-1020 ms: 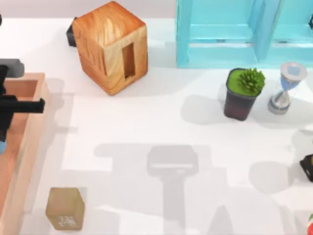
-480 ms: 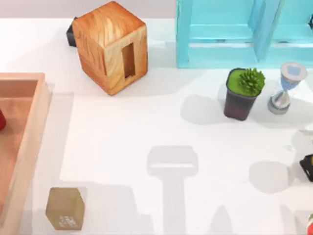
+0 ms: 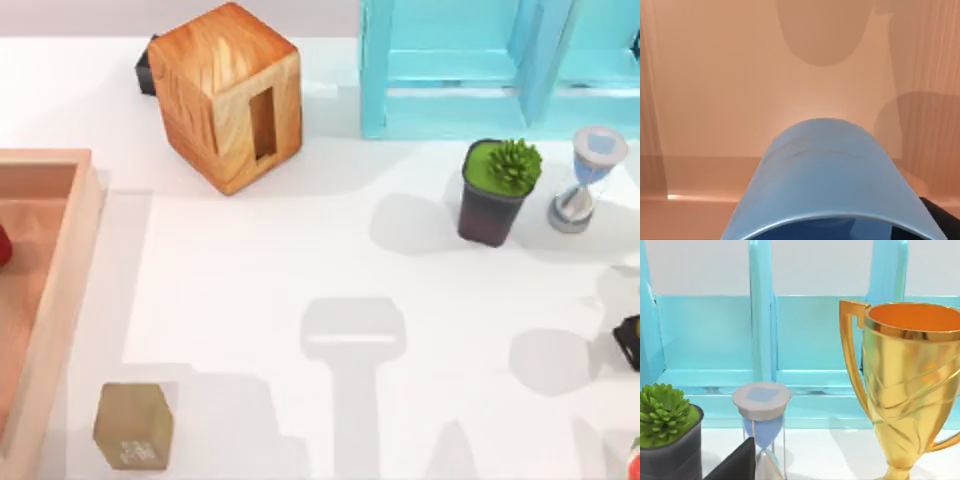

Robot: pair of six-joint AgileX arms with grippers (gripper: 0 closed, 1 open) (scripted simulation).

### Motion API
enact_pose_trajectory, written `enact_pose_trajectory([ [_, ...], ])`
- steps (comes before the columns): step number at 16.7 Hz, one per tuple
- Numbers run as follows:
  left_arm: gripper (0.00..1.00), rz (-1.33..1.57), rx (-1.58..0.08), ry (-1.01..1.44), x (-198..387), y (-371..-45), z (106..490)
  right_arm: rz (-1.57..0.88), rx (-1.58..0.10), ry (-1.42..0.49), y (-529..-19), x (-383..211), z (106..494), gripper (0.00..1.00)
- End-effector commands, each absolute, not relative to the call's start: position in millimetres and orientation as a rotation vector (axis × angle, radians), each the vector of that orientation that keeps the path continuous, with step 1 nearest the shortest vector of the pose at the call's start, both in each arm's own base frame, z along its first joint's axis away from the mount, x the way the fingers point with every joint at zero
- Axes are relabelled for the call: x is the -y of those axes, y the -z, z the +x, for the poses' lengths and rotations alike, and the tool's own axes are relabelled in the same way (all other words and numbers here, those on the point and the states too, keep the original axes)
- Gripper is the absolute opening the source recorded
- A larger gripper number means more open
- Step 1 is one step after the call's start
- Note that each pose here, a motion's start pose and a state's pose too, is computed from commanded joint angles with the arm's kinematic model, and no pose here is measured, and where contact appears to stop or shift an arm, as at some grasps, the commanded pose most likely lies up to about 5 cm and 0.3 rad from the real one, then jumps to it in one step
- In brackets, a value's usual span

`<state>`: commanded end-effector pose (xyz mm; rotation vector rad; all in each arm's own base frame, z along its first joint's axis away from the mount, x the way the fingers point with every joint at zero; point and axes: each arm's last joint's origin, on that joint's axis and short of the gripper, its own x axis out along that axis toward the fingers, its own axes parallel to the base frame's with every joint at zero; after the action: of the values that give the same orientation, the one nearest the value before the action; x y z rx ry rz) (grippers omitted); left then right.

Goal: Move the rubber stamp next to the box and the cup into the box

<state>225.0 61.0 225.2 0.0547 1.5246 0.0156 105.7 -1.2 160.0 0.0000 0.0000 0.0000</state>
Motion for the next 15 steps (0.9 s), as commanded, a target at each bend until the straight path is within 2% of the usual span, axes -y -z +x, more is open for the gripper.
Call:
enact_pose_trajectory([
  [10,0.00,0.079,-1.570,-0.009,-66,-173,225,0.000,0.000,0.000,-160,1,106,1.00],
  [15,0.00,0.042,-1.557,-0.003,-69,-163,220,0.000,0.000,0.000,-160,1,106,1.00],
])
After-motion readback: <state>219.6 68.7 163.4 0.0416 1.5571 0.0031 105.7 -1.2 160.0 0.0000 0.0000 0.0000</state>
